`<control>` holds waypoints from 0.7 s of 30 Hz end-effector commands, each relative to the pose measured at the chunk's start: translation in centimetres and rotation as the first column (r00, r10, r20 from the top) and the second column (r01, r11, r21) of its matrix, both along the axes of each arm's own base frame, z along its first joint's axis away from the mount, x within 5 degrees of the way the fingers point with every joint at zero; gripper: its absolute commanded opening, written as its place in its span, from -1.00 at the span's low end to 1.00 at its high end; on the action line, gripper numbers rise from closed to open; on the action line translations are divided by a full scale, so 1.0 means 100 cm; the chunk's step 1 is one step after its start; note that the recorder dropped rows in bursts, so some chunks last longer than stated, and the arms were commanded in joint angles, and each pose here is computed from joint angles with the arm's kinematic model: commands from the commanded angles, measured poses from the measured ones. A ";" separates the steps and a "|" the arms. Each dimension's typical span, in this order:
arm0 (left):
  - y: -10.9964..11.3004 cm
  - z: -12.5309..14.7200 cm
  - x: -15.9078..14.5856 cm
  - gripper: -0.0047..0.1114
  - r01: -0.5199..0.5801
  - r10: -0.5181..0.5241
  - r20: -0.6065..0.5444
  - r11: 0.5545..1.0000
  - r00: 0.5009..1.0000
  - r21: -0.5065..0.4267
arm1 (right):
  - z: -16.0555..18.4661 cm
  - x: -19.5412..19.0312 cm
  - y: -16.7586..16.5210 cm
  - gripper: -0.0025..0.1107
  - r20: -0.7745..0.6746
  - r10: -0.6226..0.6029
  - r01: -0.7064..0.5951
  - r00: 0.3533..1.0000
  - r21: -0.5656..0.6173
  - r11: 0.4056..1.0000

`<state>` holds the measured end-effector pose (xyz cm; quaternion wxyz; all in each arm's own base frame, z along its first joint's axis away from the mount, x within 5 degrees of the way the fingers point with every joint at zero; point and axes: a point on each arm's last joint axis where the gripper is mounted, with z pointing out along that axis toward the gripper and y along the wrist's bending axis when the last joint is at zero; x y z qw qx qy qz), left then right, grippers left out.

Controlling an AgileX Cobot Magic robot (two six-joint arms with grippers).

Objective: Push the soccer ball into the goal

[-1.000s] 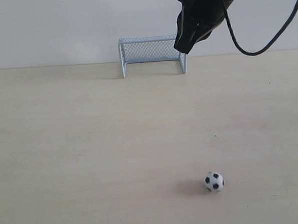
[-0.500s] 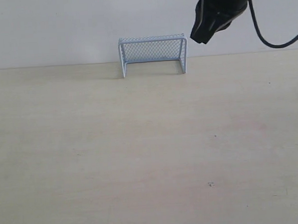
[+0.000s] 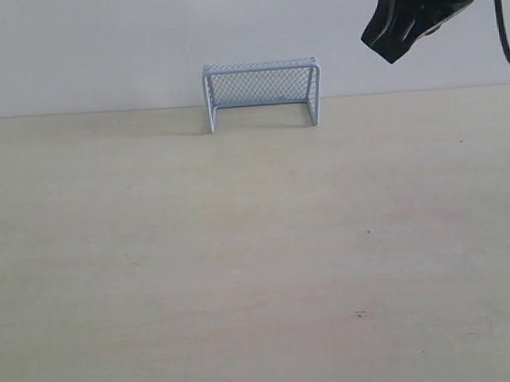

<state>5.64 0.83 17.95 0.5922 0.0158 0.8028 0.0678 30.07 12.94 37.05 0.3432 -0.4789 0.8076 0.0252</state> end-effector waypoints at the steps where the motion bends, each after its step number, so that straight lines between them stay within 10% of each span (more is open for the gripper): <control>1: -0.001 0.001 0.000 -0.81 0.006 -0.006 0.003 1.000 1.000 -0.008 | -0.001 -0.004 -0.003 -0.96 -0.026 -0.011 0.011 1.000 -0.008 1.000; 21: -0.001 0.001 0.000 -0.81 0.006 -0.006 0.003 1.000 1.000 -0.008 | -0.011 -0.043 -0.022 -0.96 0.037 -0.074 0.073 0.997 0.021 0.997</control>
